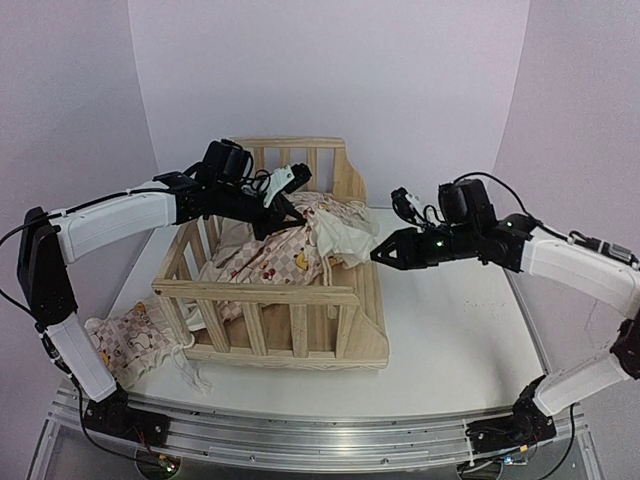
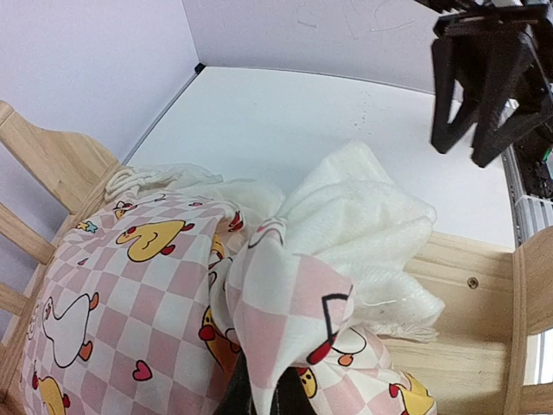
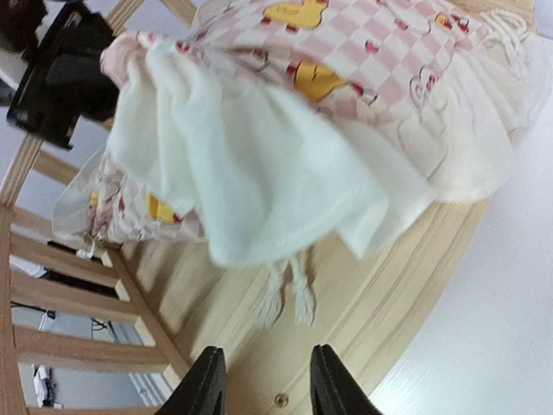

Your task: Set up the pet bed

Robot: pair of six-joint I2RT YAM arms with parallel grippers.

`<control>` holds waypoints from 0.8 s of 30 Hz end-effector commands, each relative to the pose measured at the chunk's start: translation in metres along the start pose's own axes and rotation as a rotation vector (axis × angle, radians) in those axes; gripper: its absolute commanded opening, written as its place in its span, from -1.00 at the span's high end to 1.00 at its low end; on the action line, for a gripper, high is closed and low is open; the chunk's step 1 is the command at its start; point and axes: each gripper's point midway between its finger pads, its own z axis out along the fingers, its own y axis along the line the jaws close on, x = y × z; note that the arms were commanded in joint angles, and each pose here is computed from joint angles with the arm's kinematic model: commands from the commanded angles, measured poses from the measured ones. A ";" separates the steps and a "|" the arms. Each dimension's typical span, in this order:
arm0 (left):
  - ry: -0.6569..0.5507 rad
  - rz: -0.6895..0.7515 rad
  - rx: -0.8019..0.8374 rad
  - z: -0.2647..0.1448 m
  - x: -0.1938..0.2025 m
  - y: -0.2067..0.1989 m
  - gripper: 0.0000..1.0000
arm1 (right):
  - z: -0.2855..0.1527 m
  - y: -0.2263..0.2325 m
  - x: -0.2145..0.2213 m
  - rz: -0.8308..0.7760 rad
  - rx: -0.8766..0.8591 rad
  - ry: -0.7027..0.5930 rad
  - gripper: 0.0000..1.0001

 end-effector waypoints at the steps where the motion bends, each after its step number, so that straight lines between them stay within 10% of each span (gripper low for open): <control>1: -0.107 0.039 -0.047 -0.018 -0.032 0.004 1.00 | 0.008 0.001 0.044 -0.045 -0.022 0.091 0.34; 10: -0.097 0.026 -0.038 -0.018 -0.025 0.000 1.00 | 0.086 0.009 0.040 -0.235 -0.039 -0.010 0.08; 24: -0.101 0.017 -0.037 -0.019 -0.028 0.000 1.00 | 0.128 -0.035 0.065 -0.356 0.134 0.024 0.27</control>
